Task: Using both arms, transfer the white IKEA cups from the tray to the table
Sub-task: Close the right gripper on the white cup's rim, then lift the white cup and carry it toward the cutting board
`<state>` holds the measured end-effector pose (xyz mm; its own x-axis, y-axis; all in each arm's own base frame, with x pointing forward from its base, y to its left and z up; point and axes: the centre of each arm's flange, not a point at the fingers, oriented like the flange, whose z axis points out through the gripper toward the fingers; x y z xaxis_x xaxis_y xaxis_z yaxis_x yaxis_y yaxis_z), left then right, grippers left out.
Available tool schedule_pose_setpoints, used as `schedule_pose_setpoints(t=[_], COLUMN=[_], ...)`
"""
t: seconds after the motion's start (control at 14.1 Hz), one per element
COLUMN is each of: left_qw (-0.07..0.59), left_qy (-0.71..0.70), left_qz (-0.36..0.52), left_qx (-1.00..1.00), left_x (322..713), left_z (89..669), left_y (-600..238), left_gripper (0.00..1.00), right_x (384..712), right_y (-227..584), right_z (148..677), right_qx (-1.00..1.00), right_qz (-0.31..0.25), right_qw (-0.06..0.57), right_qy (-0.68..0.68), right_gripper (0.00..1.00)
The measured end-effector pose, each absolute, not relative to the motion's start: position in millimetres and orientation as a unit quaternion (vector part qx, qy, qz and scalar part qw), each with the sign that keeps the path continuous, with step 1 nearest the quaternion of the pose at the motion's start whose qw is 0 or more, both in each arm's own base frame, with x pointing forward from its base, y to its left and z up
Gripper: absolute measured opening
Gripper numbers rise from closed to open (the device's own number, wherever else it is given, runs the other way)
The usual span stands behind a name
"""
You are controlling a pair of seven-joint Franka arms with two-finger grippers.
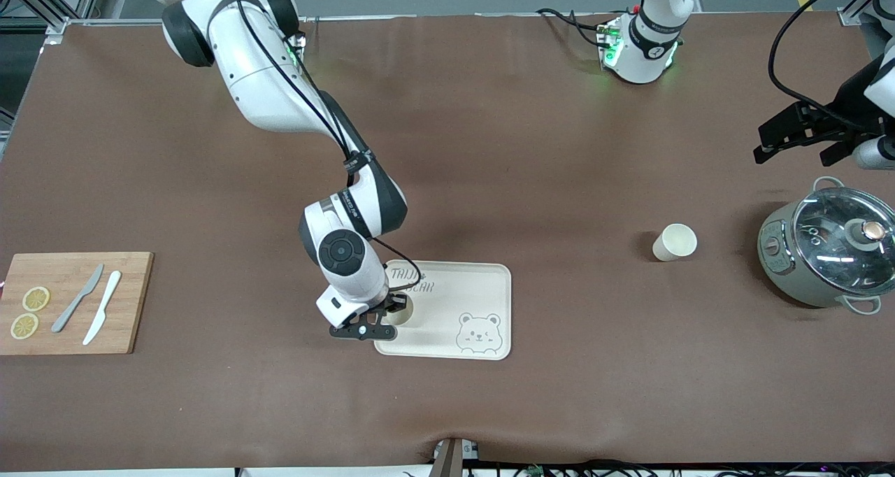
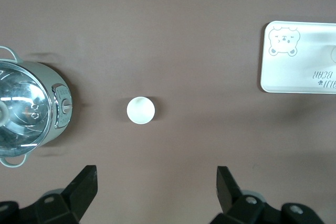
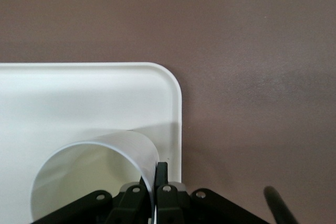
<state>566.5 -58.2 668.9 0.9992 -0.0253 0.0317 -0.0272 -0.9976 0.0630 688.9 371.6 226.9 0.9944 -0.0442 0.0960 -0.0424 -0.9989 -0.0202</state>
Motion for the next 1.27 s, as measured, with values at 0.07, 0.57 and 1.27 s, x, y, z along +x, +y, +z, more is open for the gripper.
schedule_pose_setpoints(t=[0.07,0.57,1.27], left_qw=[0.032,0.032,0.032], left_qy=[-0.013,-0.011,-0.010], left_qz=[0.015,0.016,0.017], left_qx=[0.999,0.999,0.999], left_x=[566.5,566.9,569.8], left_z=[668.7,668.6,666.1], left_y=[-58.2,-55.8,-52.4], left_gripper=[1.00,1.00,1.00], right_x=[689.0,681.7,692.5], right_y=[371.6,373.1,306.9], right_z=[227.2,268.6,354.0], right_qx=[-0.999,-0.999,-0.999], right_qz=[-0.048,-0.018,0.025], right_qw=[0.010,0.011,0.010], right_qy=[0.022,0.027,0.017], right_gripper=[0.04,0.04,0.04])
